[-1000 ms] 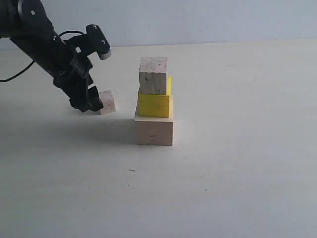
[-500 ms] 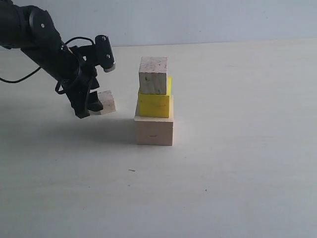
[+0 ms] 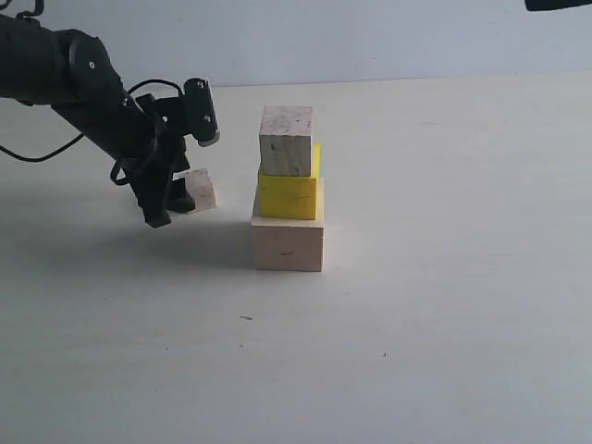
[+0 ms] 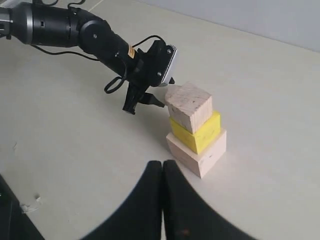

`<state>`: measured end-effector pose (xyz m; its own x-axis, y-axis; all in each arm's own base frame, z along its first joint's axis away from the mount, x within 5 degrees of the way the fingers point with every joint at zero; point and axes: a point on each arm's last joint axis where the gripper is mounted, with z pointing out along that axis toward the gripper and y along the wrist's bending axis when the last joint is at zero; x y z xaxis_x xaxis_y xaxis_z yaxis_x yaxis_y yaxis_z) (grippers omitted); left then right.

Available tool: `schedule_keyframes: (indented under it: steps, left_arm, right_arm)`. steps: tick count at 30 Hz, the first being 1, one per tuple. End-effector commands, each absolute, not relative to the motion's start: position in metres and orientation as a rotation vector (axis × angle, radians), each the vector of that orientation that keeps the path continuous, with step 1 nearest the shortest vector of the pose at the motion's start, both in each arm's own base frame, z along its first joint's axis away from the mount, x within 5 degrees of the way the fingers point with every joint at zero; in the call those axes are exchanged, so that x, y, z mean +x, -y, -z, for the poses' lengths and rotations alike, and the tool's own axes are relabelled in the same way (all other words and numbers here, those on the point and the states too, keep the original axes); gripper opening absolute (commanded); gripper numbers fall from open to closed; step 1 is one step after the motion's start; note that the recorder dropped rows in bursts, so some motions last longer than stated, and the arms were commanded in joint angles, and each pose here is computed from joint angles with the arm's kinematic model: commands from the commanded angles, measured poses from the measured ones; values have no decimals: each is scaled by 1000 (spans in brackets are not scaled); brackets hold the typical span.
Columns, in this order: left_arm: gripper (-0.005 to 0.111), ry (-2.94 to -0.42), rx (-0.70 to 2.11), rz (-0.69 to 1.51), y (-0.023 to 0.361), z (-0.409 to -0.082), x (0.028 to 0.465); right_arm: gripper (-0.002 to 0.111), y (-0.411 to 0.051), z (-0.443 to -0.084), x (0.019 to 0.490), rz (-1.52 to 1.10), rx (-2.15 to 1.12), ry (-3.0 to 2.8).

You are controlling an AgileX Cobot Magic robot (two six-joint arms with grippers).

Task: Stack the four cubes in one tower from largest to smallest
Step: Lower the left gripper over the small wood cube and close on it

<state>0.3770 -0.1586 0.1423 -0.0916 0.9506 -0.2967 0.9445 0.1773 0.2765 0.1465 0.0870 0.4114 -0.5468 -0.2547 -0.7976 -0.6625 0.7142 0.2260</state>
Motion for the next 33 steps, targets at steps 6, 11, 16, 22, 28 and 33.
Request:
schedule_keyframes:
  steps: [6,11,16,22,28,33]
  left_arm:
    - [60,-2065,1701,-15,161,-136,383]
    - [67,-2067,1686,-10,161,-136,384]
    - [75,-2053,1666,-27,161,-137,386]
    - [74,-2026,1633,-61,162,-139,390]
    - [74,-2038,1640,-58,162,-131,391]
    - [74,-2048,1646,-53,162,-125,391]
  right_arm:
    - [0,-86,-411,146,-642,-692,-2131]
    - [0,-86,-411,146,-641,-689,-2127]
    - [0,-86,-411,146,-641,-689,-2127]
    - [0,-86,-411,146,-641,-689,-2127]
    - [0,-86,-411,146,-641,-689,-2127]
    - [0,-86,-411,146,-641,-689,-2127]
